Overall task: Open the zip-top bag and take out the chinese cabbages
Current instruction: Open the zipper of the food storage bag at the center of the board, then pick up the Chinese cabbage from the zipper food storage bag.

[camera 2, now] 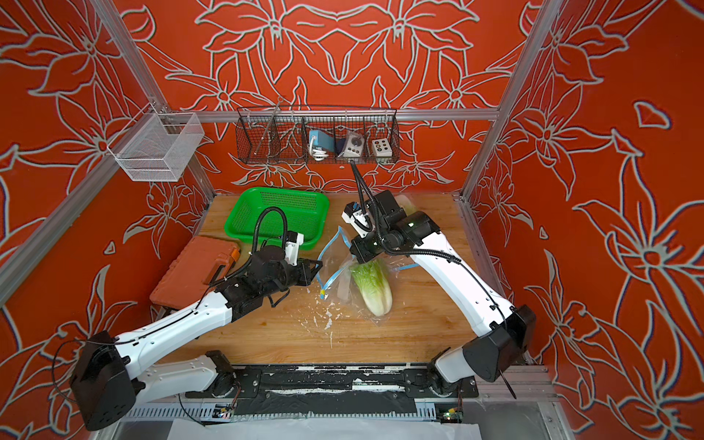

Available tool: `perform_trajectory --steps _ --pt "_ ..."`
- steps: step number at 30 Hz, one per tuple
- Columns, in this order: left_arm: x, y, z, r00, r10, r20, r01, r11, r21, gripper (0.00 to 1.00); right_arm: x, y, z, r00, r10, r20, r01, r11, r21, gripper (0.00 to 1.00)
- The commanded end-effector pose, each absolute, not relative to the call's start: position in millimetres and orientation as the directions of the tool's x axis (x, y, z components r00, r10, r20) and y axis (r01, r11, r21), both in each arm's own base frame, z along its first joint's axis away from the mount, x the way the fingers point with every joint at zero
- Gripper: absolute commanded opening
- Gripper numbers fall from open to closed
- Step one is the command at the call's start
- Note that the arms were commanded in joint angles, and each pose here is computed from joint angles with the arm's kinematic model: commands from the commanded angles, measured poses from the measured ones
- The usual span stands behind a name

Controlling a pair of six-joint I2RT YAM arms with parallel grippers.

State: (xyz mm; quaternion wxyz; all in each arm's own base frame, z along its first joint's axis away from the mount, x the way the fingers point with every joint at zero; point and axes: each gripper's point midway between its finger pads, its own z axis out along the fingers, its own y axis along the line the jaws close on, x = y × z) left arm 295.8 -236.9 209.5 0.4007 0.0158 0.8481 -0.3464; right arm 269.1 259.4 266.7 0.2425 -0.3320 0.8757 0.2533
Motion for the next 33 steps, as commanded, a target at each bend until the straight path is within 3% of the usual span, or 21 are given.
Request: perform_trajectory --steps 1,2,5,11,15,17,22,33 --pt "301 -212 221 -0.637 -0.258 -0.726 0.269 0.808 -0.523 0.68 267 277 287 -0.624 -0.405 -0.668 -0.743 0.574 0.346 0.00" --pt "300 -213 230 -0.628 -0.231 -0.743 0.298 0.811 -0.504 0.85 266 279 287 -0.624 -0.401 -0.670 -0.745 0.564 0.356 0.00" --pt "297 -224 247 -0.655 -0.090 -0.751 0.381 0.818 -0.431 1.00 264 282 288 -0.623 -0.389 -0.679 -0.749 0.547 0.373 0.00" --pt "287 -249 280 -0.674 -0.067 -0.735 0.435 0.768 -0.469 0.99 265 283 281 -0.634 -0.377 -0.675 -0.739 0.552 0.387 0.00" --pt "282 -261 294 -0.702 -0.147 -0.697 0.413 0.713 -0.566 0.53 266 282 279 -0.639 -0.369 -0.675 -0.732 0.563 0.385 0.00" --pt "279 -269 295 -0.727 -0.170 -0.666 0.408 0.673 -0.617 0.41 266 282 279 -0.638 -0.365 -0.678 -0.731 0.563 0.384 0.00" --pt "281 -282 278 -0.783 -0.209 -0.586 0.351 0.629 -0.693 0.28 266 282 282 -0.636 -0.349 -0.688 -0.730 0.562 0.389 0.00" --pt "288 -300 224 -0.866 -0.220 -0.449 0.240 0.606 -0.759 0.14 265 287 283 -0.640 -0.323 -0.697 -0.730 0.541 0.418 0.00"
